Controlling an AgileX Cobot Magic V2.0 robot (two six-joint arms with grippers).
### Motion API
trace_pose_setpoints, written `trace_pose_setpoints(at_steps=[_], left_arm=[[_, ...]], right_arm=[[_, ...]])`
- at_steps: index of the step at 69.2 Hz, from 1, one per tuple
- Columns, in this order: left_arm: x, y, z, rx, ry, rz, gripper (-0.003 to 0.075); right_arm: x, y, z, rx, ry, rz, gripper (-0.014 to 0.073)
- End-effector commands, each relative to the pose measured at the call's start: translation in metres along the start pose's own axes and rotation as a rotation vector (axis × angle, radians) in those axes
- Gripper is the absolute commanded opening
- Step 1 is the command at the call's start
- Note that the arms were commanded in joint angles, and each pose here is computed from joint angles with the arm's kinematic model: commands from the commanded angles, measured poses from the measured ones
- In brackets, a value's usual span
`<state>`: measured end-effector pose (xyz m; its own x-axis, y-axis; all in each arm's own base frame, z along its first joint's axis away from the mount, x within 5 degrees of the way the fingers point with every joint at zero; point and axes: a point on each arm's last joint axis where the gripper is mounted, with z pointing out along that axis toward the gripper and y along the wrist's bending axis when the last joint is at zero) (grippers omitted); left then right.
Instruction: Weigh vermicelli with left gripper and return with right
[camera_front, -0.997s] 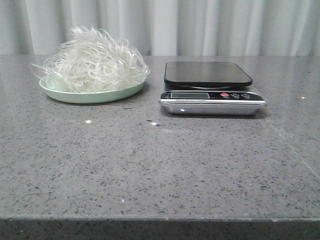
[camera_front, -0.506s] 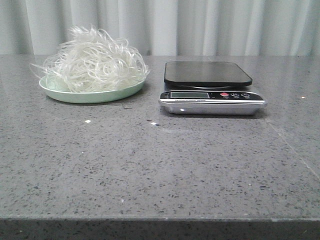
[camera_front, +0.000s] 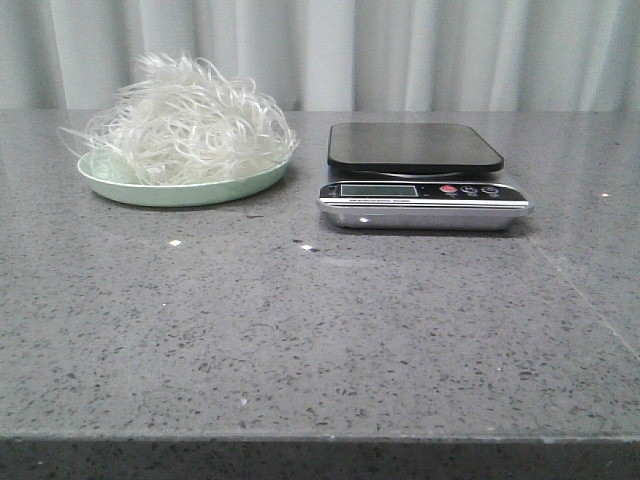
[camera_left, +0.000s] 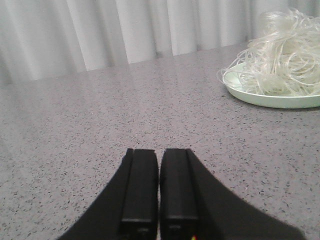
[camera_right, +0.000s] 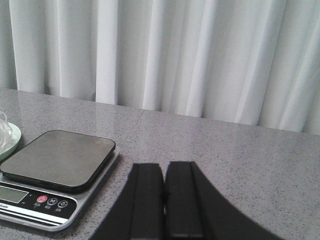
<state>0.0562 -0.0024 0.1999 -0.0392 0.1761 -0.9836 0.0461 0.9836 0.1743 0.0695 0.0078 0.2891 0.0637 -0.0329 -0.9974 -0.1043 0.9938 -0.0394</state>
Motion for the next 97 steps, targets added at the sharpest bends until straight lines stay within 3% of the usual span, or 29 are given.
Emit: trace_pose_setpoints(at_steps=[1,20,37,59,68,97], left_arm=[[-0.006,0.002,-0.002,-0.023,-0.091,-0.011,0.0136],[-0.006,0.002,-0.002,-0.023,-0.091,-0.011,0.0136],[-0.006,0.002,-0.002,-0.023,-0.091,-0.011,0.0136],[-0.006,0.002,-0.002,-0.023,-0.091,-0.011,0.0136],[-0.006,0.002,-0.002,-0.023,-0.09,-0.011,0.0136],[-0.006,0.002,-0.002,-0.023,-0.09,-0.011,0.0136]], right_arm=[[-0.016,-0.002,-0.001,0.024,-0.1,0.007,0.0151],[-0.012,-0.002,0.0,0.015,-0.064,0.007,0.0151],[0.031,0.0,0.0,0.017,0.027,0.009,0.0151],[0.066,0.0,-0.018,0.037,-0.031,-0.033,0.0151],[0.077,-0.004,-0.02,0.118,-0.079,0.072,0.0151],[0.08,-0.006,-0.021,0.151,-0.041,0.067,0.0151]])
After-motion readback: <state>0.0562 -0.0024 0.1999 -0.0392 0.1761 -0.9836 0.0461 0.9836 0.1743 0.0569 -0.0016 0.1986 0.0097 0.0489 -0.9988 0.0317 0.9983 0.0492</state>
